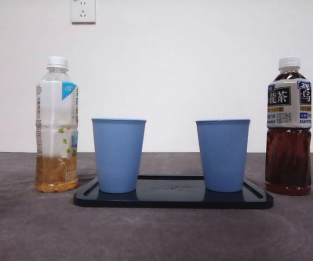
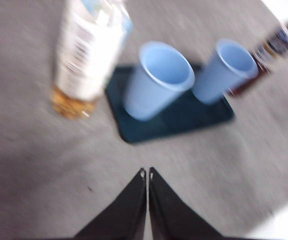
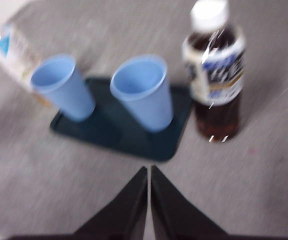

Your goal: Pour the drink into the cup

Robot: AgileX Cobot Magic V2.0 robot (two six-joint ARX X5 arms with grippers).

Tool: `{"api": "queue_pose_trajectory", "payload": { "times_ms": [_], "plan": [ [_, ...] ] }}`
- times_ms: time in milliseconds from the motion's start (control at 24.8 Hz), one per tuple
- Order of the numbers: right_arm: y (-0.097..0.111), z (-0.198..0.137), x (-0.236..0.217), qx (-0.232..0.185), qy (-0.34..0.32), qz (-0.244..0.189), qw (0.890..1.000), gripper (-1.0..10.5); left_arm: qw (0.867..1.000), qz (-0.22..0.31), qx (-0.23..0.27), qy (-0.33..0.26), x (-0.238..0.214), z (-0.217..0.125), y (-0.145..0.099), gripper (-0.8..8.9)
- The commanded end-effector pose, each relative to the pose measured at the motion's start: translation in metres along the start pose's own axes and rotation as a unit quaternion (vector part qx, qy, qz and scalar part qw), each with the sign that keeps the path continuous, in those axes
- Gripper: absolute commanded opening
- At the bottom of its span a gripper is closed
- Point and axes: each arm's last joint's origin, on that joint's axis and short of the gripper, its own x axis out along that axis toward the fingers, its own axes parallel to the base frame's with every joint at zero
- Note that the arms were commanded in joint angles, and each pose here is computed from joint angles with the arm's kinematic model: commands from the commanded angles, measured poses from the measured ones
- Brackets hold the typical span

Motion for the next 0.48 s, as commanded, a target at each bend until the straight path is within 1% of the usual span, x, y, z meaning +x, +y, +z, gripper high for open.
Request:
{"api": "queue_pose_trajectory", "payload": {
  "times_ms": [40,201,242,282,362,403,443,483],
  "plan": [
    [0.0009,0.0018,-0.0008,-0.025,0.015,0.004,1.0,0.1,0.999,-0.018,0.034,0.009,-0.0016,0.0036,-0.0038,0.1],
    [0.0005,0.0011,-0.0002,-0.021,0.022,0.004,1.0,0.1,0.999,-0.025,0.036,0.016,-0.0016,0.0022,-0.0055,0.19],
    [0.0005,0.001,-0.0002,-0.021,0.022,0.004,1.0,0.3,0.999,-0.025,0.035,0.016,-0.0016,0.0023,-0.0055,0.74],
    [0.0005,0.001,-0.0002,-0.019,0.022,0.004,1.0,1.0,0.999,-0.025,0.033,0.015,-0.0016,0.0023,-0.0055,1.47],
    [0.0005,0.001,-0.0002,-0.017,0.022,0.004,1.0,3.3,0.999,-0.025,0.031,0.016,-0.0016,0.0023,-0.0055,3.46],
    [0.0005,0.001,-0.0002,-0.016,0.022,0.004,1.0,4.0,0.999,-0.025,0.03,0.016,-0.0016,0.0023,-0.0055,4.24],
    [0.0005,0.001,-0.0002,-0.015,0.022,0.003,1.0,4.0,0.999,-0.025,0.03,0.016,-0.0016,0.0023,-0.0055,4.47],
    [0.0004,0.001,-0.0002,-0.013,0.022,0.003,1.0,4.0,0.999,-0.025,0.03,0.015,-0.0016,0.0023,-0.0055,4.46]
  ]
}}
